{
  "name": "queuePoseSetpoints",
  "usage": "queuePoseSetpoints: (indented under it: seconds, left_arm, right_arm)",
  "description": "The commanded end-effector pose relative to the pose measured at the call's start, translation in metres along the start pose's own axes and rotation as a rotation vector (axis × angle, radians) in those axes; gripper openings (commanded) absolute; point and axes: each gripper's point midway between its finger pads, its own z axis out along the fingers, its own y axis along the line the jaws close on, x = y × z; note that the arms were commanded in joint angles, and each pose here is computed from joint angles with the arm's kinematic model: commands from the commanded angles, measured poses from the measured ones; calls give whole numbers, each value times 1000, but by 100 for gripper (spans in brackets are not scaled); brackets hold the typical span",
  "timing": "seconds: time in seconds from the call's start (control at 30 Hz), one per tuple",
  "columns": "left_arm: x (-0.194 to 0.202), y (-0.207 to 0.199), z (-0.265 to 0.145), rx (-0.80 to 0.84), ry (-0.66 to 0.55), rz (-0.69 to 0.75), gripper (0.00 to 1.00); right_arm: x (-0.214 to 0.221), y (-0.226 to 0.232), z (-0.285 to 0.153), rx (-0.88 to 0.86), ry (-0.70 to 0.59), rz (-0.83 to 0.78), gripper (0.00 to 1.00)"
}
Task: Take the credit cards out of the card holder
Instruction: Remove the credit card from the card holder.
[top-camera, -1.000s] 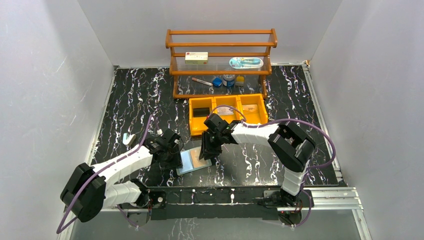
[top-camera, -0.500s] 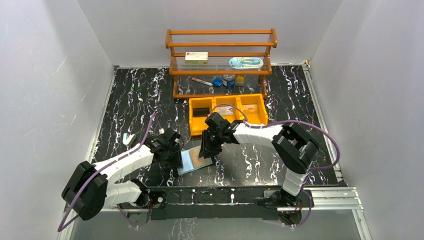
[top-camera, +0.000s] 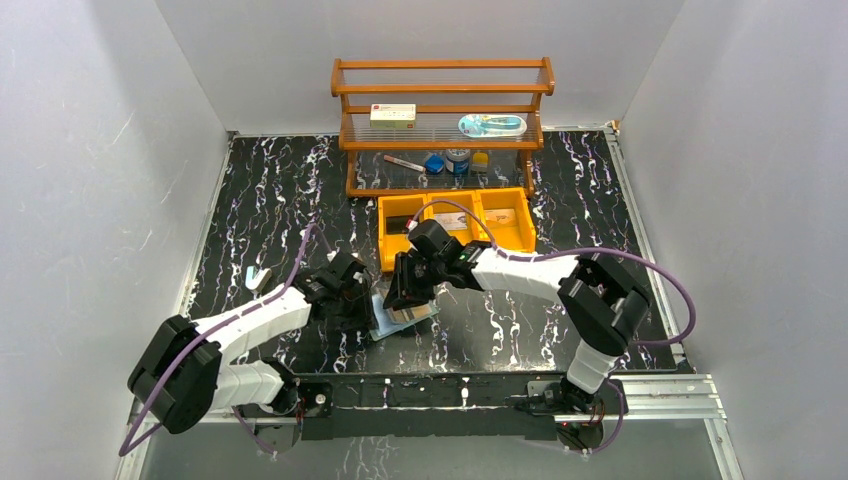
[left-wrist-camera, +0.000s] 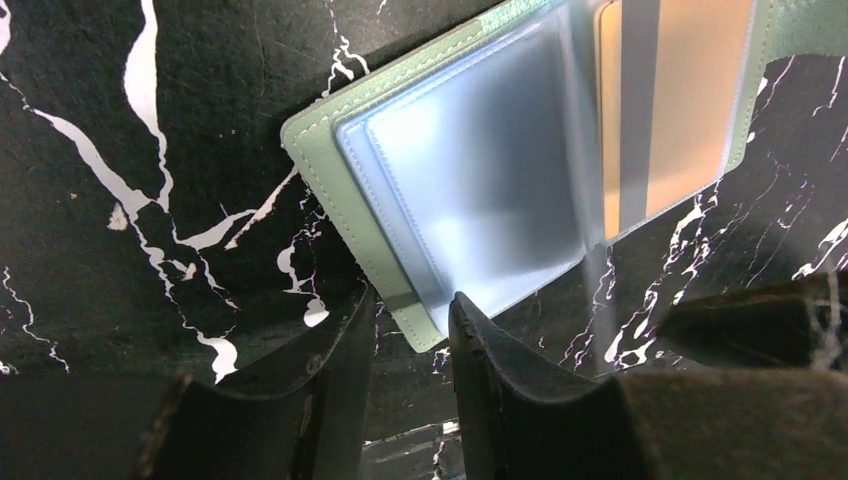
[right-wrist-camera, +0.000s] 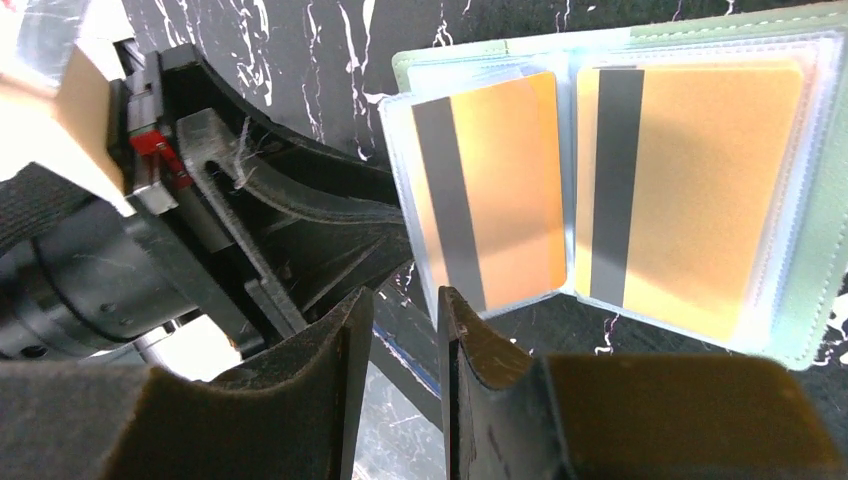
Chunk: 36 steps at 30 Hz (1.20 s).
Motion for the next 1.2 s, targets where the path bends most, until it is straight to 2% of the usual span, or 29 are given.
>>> queuePoseSetpoints:
  seconds: [0.0, 0.13, 0.27, 0.4, 0.57, 0.77, 0.93, 1.17]
  left_arm:
    - [-10, -13, -8, 33, -28, 21, 31]
    - [-11, 2, -13, -35, -61, -17, 31]
    - [-12, 18, -22, -105, -101, -52, 33]
    - [-19, 10, -28, -62, -134, -43, 42]
    - [-31, -20, -27, 45, -132, 2, 48]
    - [-42, -38, -21, 73, -119, 19, 48]
    - [-34, -33, -9, 52, -73, 11, 42]
    - [-18, -21, 3, 33, -18, 21, 37]
  right_arm:
    - [-2, 13, 7, -42, 17, -8, 39]
    - [7, 1, 24, -12, 91, 8, 39]
    - [2, 8, 18, -2, 39, -26, 39]
    - [-14, -5, 9, 95, -44, -42, 40]
    - [-22, -19, 3, 134, -52, -32, 40]
    - [-21, -30, 11, 101, -3, -21, 39]
    - [-7, -42, 25, 86, 63, 0, 38]
    - [7, -59, 30, 106, 89, 40, 37]
